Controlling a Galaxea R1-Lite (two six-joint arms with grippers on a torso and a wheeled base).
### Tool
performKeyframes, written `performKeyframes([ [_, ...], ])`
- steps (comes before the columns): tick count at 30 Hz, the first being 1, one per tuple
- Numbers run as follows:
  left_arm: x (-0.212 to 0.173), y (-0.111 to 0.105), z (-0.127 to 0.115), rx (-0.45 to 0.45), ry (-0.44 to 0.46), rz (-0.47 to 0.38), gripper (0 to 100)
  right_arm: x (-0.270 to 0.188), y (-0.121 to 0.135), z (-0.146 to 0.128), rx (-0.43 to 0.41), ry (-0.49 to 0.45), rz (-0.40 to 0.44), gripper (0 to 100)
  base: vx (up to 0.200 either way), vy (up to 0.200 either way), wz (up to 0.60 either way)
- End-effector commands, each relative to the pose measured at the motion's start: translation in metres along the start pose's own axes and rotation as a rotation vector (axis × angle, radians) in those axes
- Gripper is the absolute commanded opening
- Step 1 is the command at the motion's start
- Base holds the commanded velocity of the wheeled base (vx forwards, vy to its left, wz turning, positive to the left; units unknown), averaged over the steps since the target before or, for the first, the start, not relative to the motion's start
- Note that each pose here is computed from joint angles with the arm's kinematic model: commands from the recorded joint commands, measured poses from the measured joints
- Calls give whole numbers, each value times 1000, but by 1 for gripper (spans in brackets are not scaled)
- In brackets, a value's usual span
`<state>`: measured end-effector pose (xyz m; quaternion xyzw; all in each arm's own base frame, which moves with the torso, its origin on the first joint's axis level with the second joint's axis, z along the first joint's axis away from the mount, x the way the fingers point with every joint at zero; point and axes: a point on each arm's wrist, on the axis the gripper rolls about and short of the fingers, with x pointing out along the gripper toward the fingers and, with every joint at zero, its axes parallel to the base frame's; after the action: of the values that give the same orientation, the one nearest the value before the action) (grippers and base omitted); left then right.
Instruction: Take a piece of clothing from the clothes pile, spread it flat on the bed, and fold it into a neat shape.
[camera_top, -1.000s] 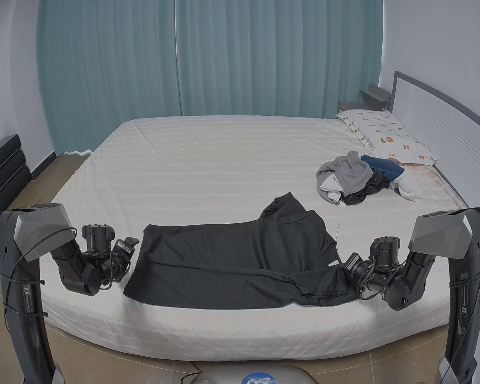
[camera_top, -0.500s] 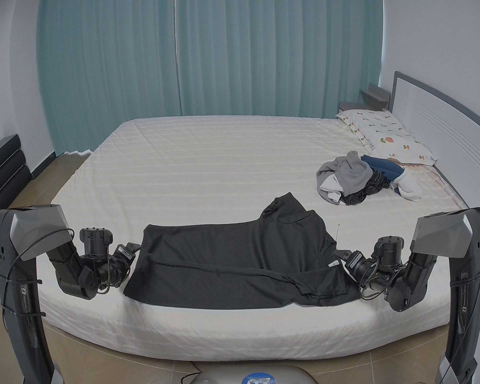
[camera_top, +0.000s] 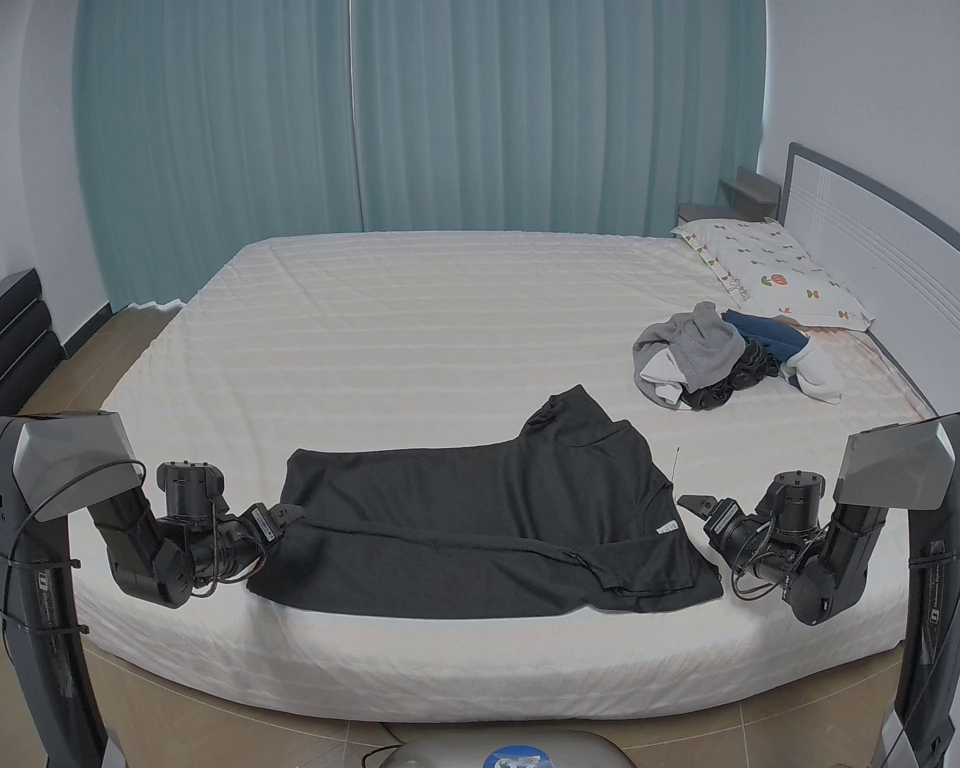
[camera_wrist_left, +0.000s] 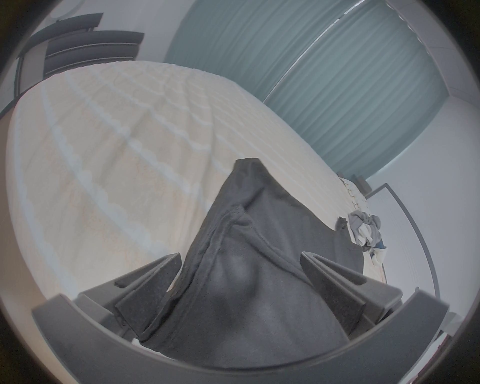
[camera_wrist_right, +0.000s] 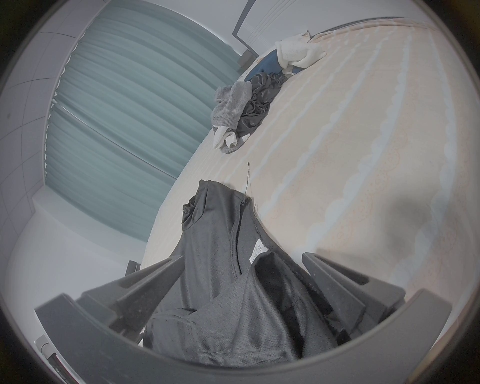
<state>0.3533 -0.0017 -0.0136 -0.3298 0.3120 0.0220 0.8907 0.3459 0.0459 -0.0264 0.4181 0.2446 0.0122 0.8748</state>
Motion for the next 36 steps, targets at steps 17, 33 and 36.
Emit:
performKeyframes([
  [17,-5,2,-15,146,8,-102,100,0,-5,-1,7,39,4,100,0,0,0],
  [33,-5,10,-15,131,14,-74,100,-1,-6,-4,7,50,-1,100,0,0,0],
  [36,-6,12,-19,128,30,-63,100,-1,-6,-4,7,49,1,100,0,0,0],
])
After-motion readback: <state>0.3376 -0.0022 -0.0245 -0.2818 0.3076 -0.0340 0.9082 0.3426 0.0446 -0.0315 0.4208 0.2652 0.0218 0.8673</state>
